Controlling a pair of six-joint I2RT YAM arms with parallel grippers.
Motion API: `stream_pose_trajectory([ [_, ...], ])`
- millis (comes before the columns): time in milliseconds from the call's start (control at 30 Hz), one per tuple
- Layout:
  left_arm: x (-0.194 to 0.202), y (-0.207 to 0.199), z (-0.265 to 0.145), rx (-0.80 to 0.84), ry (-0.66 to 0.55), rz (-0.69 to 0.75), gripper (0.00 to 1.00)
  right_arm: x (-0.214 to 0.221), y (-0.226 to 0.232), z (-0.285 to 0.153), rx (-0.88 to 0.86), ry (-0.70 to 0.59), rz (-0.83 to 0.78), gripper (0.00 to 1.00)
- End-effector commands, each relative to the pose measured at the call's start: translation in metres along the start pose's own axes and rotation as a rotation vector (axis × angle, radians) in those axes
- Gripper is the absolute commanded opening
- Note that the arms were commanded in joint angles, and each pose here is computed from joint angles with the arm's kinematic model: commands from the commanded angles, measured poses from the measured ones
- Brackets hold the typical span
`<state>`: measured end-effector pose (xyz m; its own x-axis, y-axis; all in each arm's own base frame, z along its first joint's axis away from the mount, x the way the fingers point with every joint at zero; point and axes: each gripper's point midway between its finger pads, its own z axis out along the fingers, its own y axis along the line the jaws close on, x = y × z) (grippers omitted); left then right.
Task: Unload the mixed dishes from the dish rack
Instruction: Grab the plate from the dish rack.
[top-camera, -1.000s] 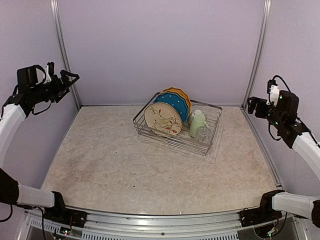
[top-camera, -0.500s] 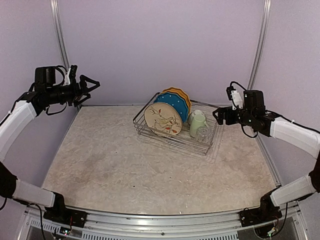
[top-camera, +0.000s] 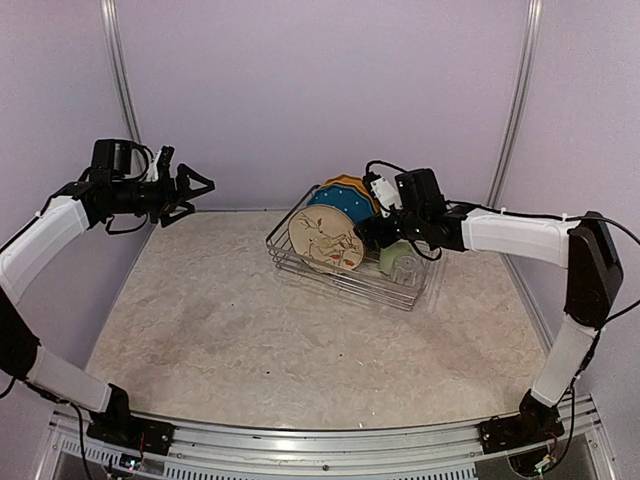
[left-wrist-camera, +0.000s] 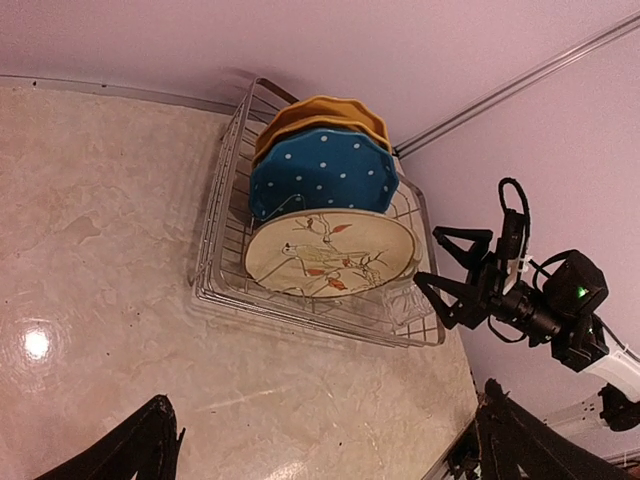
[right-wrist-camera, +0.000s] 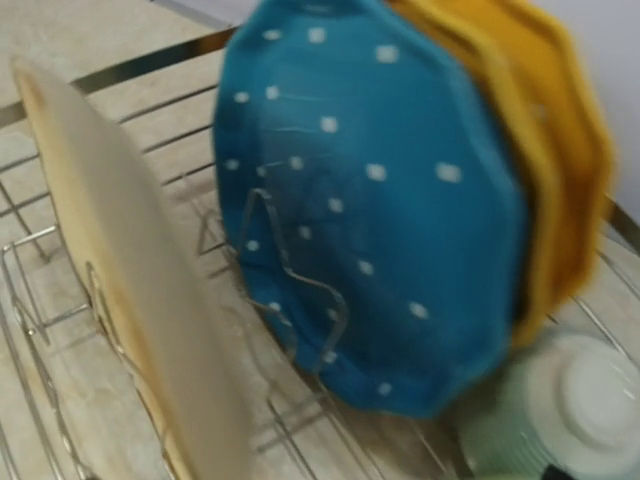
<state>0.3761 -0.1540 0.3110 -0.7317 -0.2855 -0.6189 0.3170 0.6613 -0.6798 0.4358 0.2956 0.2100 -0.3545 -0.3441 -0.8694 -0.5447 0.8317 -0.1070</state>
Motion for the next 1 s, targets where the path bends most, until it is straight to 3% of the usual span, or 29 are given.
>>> stream_pose_trajectory([
  [0, 0.003, -0.009, 0.005, 0.027, 0.036, 0.015, 0.99, 0.001, 0.016, 0.020, 0.047, 0.037, -0.086, 0.91],
  [267, 0.009, -0.015, 0.009, 0.051, 0.063, 0.014, 0.99, 0.011, 0.023, 0.049, 0.065, 0.051, -0.129, 0.82],
  [600, 0.012, -0.018, 0.011, 0.065, 0.076, 0.011, 0.99, 0.014, 0.033, 0.069, -0.025, 0.021, -0.171, 0.48],
  [967, 0.012, -0.024, 0.009, 0.075, 0.072, 0.023, 0.99, 0.004, 0.038, 0.070, -0.152, -0.016, -0.163, 0.25],
])
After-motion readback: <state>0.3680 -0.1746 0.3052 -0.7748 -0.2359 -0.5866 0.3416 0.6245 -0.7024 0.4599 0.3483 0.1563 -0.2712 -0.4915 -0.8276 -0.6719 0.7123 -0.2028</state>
